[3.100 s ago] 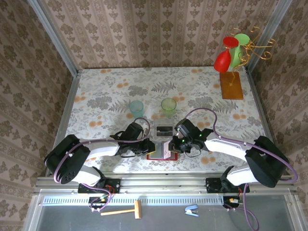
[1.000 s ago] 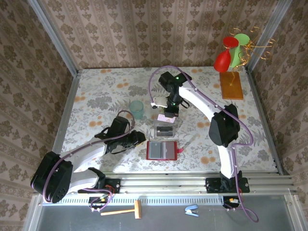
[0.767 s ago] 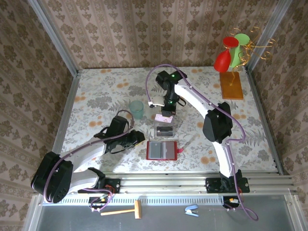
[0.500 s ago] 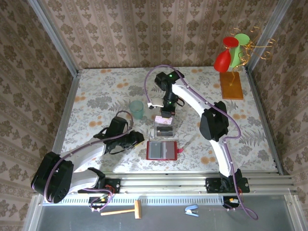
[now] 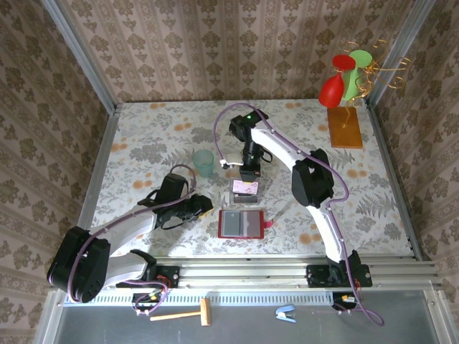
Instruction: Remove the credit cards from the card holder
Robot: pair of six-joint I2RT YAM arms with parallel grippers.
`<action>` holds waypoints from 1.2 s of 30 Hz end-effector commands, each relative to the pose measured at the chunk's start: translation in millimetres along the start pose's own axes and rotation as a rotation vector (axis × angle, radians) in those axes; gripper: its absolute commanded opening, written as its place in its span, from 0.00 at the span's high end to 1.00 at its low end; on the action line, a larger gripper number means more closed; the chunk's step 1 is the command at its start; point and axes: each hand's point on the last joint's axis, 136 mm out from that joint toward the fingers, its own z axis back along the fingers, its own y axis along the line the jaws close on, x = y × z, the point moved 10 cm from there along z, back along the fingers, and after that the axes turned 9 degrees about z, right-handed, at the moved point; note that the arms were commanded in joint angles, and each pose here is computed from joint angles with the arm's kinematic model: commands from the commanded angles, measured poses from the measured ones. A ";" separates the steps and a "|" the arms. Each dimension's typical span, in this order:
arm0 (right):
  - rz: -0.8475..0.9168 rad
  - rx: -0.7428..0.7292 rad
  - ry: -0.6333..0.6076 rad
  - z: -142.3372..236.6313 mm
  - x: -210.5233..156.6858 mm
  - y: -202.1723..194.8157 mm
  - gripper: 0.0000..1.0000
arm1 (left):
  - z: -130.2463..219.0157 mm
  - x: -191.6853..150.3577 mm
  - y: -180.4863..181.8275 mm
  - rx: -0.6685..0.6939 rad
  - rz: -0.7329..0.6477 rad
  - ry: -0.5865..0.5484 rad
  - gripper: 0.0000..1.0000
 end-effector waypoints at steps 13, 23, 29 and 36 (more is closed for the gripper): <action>0.043 -0.091 -0.026 52.8 3.9 15.2 1.00 | 6.1 -1.3 0.5 -0.015 -0.025 0.005 0.71; 0.066 -0.121 -0.026 56.0 6.8 8.3 1.00 | 8.7 -0.1 -0.9 -0.011 -0.025 0.001 0.71; 0.054 -0.091 -0.008 44.4 3.8 1.4 1.00 | 8.7 0.0 0.6 -0.007 -0.021 0.000 0.71; 0.035 -0.032 0.007 24.0 0.6 -4.9 1.00 | 8.6 -0.1 3.2 -0.003 -0.013 -0.005 0.71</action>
